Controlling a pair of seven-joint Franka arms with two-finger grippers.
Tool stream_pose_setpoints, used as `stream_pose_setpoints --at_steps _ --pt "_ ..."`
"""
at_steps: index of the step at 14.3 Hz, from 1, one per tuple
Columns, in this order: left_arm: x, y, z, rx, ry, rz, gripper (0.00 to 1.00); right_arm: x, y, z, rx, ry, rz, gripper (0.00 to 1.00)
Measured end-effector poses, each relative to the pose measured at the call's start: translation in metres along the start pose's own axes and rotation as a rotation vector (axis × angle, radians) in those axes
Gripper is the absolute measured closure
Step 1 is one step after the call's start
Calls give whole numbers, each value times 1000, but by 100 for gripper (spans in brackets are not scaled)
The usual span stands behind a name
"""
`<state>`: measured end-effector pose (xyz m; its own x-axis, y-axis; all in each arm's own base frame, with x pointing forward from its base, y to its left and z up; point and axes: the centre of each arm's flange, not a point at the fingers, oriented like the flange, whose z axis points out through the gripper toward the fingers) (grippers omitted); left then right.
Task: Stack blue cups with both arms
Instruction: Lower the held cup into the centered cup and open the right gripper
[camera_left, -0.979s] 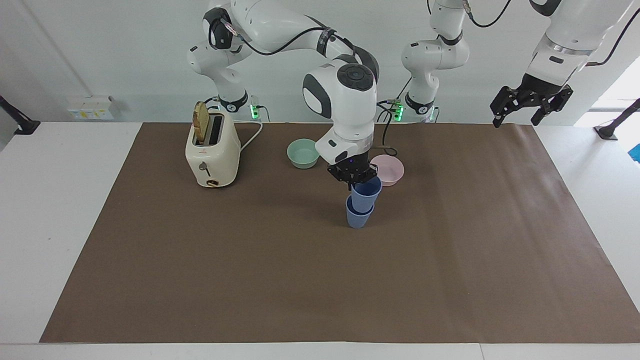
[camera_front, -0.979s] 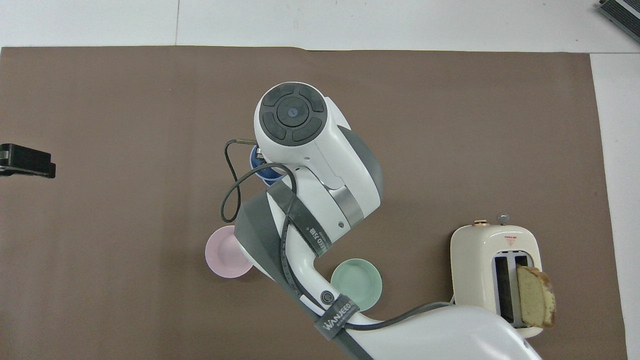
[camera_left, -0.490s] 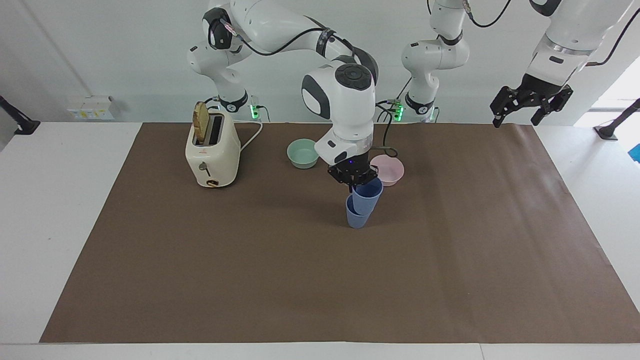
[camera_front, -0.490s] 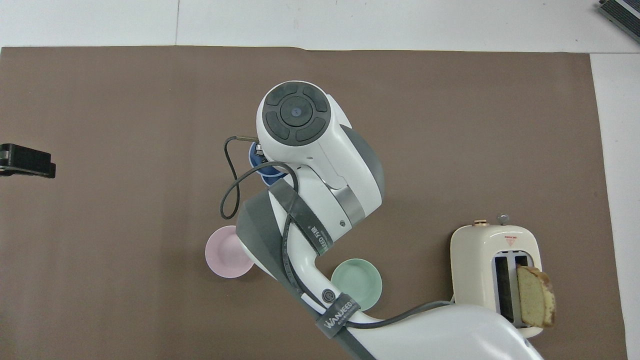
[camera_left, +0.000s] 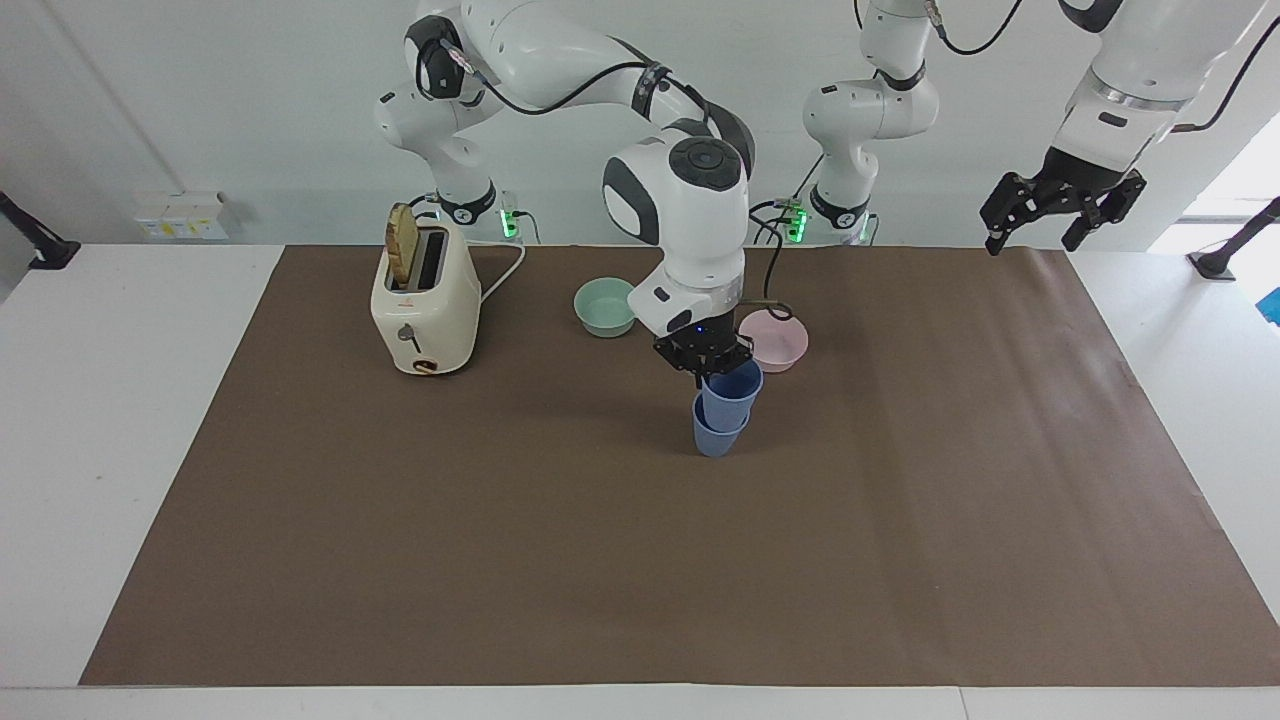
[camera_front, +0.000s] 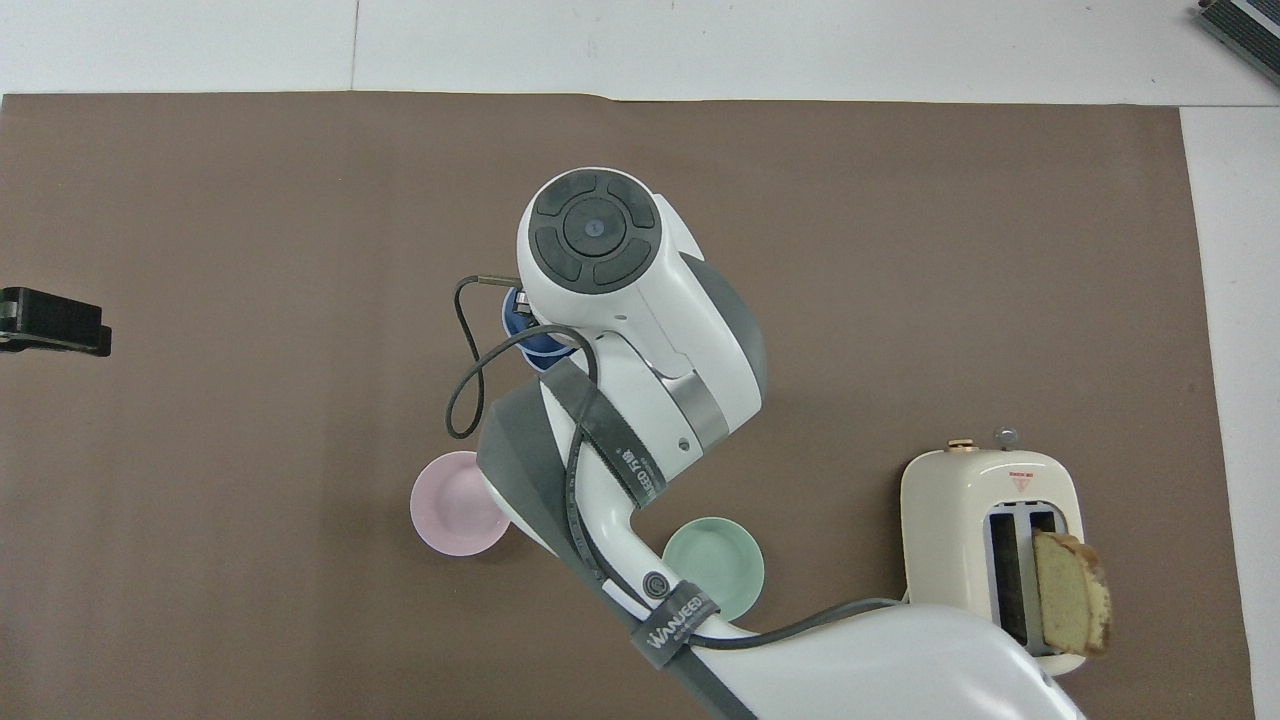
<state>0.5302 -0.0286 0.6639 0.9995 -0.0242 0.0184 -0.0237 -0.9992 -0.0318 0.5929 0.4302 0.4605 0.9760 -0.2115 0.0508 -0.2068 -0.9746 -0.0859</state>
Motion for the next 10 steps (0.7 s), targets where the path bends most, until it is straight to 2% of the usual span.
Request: stream_pose_setpoints --at_steps 9,10 --pt "0 0 0 0 0 0 0 -3 3 7 -11 -14 2 95" --pt "0 0 0 0 0 0 0 -3 3 8 -9 -18 3 91"
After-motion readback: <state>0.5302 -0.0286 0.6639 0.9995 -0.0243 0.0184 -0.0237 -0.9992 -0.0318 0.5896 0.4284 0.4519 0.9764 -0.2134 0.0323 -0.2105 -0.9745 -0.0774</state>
